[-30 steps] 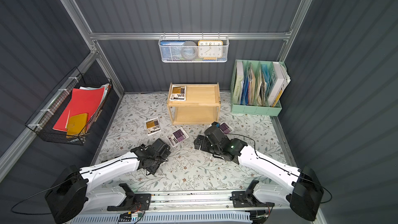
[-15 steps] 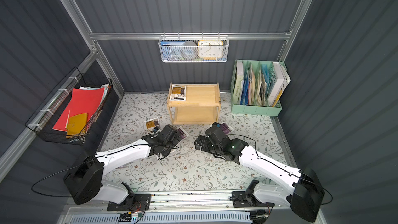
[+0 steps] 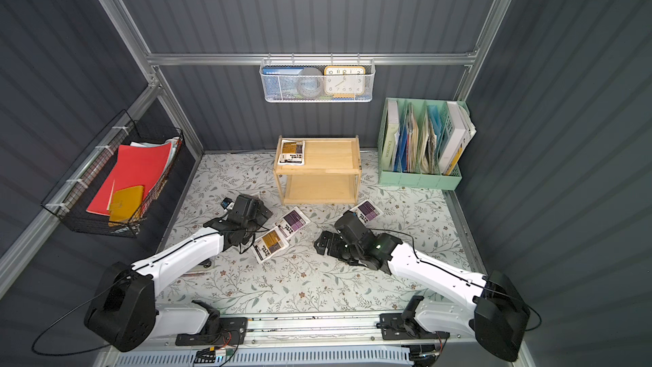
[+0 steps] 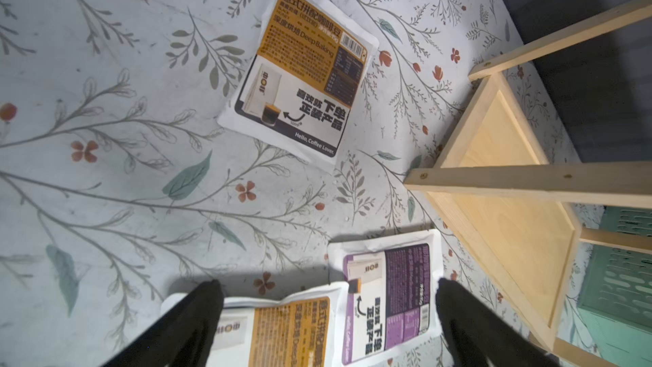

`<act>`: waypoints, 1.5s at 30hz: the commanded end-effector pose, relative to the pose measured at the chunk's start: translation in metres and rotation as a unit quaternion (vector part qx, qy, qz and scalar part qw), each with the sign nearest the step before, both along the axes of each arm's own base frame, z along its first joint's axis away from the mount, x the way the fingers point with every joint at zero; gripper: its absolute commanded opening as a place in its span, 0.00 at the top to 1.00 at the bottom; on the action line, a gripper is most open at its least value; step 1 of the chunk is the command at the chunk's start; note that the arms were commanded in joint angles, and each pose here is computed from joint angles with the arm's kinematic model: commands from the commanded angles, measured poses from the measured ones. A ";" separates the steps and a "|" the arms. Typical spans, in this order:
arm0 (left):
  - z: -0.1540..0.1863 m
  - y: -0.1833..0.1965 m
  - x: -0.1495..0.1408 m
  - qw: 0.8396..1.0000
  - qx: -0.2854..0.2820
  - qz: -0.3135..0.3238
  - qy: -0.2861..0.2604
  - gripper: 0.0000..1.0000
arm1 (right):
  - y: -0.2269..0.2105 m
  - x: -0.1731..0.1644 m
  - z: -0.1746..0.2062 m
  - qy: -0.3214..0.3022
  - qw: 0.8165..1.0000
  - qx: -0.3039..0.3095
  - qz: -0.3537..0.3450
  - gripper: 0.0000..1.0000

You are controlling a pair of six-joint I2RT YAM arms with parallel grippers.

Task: Place the bagged coffee beans on the shelf by color
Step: Adjust the bagged coffee beans at the center of the board.

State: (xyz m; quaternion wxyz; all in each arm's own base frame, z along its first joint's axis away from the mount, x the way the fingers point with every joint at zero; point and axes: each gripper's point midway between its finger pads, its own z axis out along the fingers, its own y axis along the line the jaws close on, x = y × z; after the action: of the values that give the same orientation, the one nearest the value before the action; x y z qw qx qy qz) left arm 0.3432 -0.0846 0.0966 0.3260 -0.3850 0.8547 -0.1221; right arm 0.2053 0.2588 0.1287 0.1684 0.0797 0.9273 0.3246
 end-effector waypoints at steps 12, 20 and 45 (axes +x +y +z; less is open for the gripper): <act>-0.032 0.011 0.031 0.999 0.029 -0.045 -0.002 0.00 | 0.004 -0.012 0.003 0.003 0.999 0.033 -0.003 0.01; -0.054 0.004 0.023 0.998 0.012 -0.062 0.017 0.00 | 0.011 -0.015 0.005 0.006 0.999 0.044 0.007 0.01; -0.085 -0.048 -0.044 0.987 -0.052 -0.138 0.069 0.00 | 0.022 -0.004 -0.002 0.007 0.999 0.040 0.004 0.01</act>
State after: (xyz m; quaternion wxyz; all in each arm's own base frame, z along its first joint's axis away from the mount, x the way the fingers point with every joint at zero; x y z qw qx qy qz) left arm 0.3387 -0.1219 0.0438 0.3038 -0.2888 0.8872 -0.1928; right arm 0.1976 0.2754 0.1210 0.1515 0.0865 0.9194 0.3527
